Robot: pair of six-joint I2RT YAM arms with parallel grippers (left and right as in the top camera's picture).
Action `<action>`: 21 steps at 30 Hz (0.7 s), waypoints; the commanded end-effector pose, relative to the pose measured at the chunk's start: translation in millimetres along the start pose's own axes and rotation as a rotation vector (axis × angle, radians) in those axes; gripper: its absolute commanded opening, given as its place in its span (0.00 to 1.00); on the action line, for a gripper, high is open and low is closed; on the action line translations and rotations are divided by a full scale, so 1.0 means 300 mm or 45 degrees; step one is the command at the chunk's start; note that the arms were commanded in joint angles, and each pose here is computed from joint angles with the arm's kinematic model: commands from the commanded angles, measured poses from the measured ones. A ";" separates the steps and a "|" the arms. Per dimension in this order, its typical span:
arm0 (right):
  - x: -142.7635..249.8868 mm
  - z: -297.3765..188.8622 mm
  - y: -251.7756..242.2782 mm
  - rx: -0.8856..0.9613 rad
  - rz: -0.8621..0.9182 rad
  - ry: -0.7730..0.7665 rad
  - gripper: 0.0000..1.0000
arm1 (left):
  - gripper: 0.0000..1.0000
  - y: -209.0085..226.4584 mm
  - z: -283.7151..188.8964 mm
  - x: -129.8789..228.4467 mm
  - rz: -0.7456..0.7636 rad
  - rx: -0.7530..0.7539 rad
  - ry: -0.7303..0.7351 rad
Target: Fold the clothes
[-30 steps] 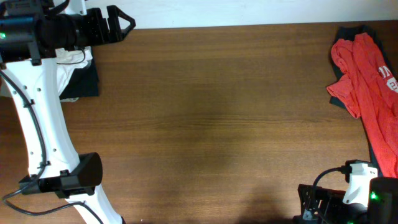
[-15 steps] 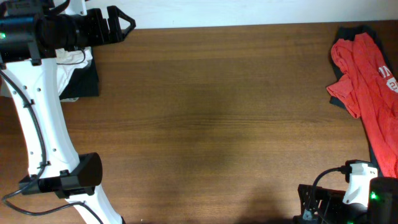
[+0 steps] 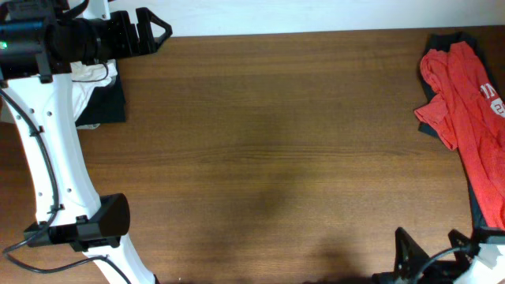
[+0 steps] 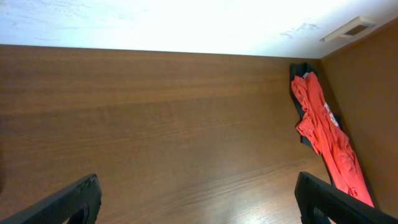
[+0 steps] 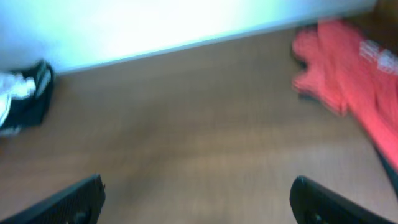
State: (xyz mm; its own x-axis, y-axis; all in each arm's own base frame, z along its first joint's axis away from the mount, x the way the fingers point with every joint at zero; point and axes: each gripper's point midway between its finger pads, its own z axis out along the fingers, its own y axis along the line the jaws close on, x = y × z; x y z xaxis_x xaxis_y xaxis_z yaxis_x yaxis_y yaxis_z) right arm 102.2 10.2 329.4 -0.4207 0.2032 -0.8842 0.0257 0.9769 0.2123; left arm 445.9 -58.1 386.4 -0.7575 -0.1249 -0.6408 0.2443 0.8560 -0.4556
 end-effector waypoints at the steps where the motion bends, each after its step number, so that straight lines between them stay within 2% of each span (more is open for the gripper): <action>1: 0.058 0.131 -0.035 0.035 -0.086 -0.005 0.99 | 0.99 -0.022 -0.036 -0.003 0.038 -0.005 -0.025; 8: 0.103 0.436 -0.047 -0.034 -0.096 -0.227 0.99 | 0.99 -0.022 -0.036 -0.003 0.038 -0.005 -0.025; 15: 0.158 0.518 -0.028 -0.134 -0.118 -0.409 0.99 | 0.99 -0.022 -0.036 -0.003 0.038 -0.005 -0.025; 21: 0.138 0.536 -0.025 -0.161 -0.125 -0.555 0.99 | 0.99 -0.022 -0.036 -0.003 0.038 -0.005 -0.025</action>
State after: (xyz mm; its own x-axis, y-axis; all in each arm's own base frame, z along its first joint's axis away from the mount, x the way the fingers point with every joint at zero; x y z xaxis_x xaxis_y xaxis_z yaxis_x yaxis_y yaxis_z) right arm 227.7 19.0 227.2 -0.0192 0.1517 -0.9882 -0.0980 0.9834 0.1528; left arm 446.2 -57.0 385.9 -0.7565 -0.1228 -0.6423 0.2422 0.8598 -0.4496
